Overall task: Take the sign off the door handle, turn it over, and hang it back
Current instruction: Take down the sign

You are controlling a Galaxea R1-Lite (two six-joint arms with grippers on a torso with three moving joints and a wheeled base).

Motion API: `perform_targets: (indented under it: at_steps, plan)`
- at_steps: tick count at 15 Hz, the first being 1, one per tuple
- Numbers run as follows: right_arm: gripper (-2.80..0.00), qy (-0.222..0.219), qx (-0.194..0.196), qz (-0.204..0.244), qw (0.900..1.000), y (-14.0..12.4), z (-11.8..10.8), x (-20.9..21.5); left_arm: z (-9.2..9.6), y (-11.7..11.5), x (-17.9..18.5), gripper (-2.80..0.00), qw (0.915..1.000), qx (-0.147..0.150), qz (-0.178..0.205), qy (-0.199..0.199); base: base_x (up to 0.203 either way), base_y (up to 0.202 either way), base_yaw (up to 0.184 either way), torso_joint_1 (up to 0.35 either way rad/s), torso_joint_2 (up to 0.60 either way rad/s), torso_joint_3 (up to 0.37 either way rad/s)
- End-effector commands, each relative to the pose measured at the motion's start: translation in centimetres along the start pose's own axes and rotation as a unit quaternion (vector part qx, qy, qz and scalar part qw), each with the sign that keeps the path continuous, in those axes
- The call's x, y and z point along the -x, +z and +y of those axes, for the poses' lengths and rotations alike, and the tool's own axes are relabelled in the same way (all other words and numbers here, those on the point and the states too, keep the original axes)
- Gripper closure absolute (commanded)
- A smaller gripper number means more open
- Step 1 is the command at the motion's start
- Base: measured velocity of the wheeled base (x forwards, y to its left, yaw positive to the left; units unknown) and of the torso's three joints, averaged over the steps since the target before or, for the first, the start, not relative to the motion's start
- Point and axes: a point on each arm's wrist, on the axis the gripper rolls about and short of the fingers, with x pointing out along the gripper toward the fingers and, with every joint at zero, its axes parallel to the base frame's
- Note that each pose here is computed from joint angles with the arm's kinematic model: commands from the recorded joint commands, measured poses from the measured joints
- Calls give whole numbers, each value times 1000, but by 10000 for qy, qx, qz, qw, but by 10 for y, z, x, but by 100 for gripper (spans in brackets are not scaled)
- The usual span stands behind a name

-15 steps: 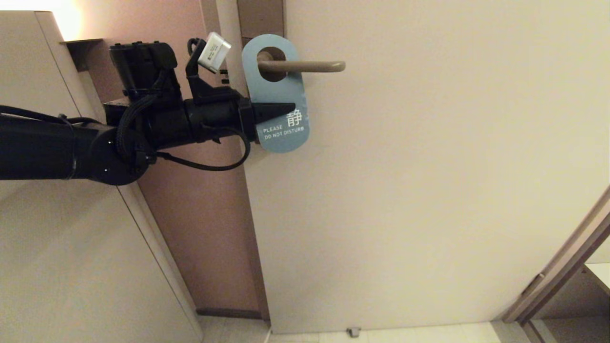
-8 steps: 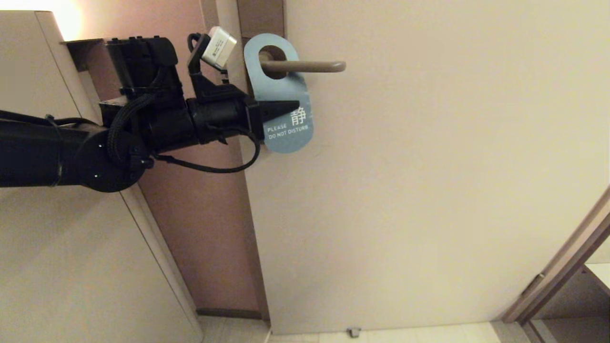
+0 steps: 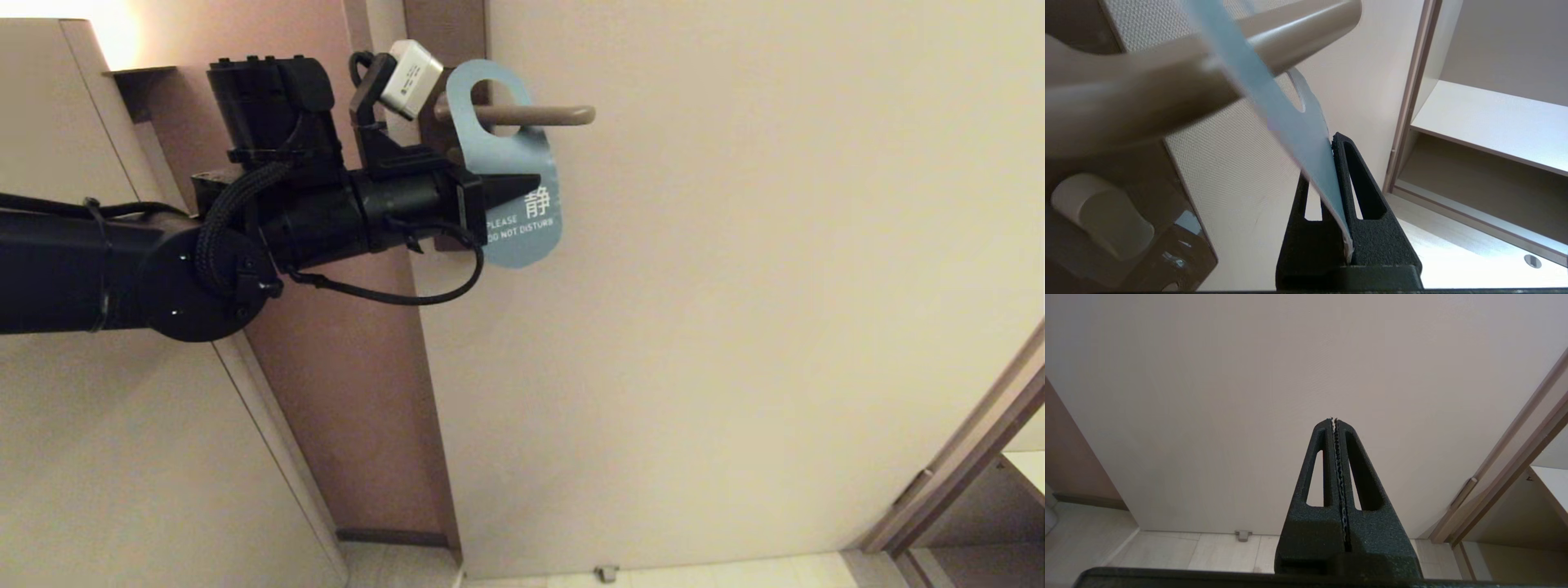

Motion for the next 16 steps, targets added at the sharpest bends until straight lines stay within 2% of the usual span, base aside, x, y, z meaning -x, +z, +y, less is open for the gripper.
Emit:
perform_targets:
  at_steps: [1, 8, 16]
  plan:
    - [0, 3, 2, 6, 10000, 0, 0, 0, 0, -2, -1, 0, 10000, 3, 16, 13, 0, 0, 0, 0, 0, 0]
    - [0, 3, 2, 6, 10000, 0, 0, 0, -6, -12, -2, 0, 9994, -195, 280, 34, 0, 0, 0, 0, 0, 0]
    - [0, 3, 2, 6, 10000, 0, 0, 0, -24, -11, -13, 0, 9985, -222, 296, 400, 0, 0, 0, 0, 0, 0]
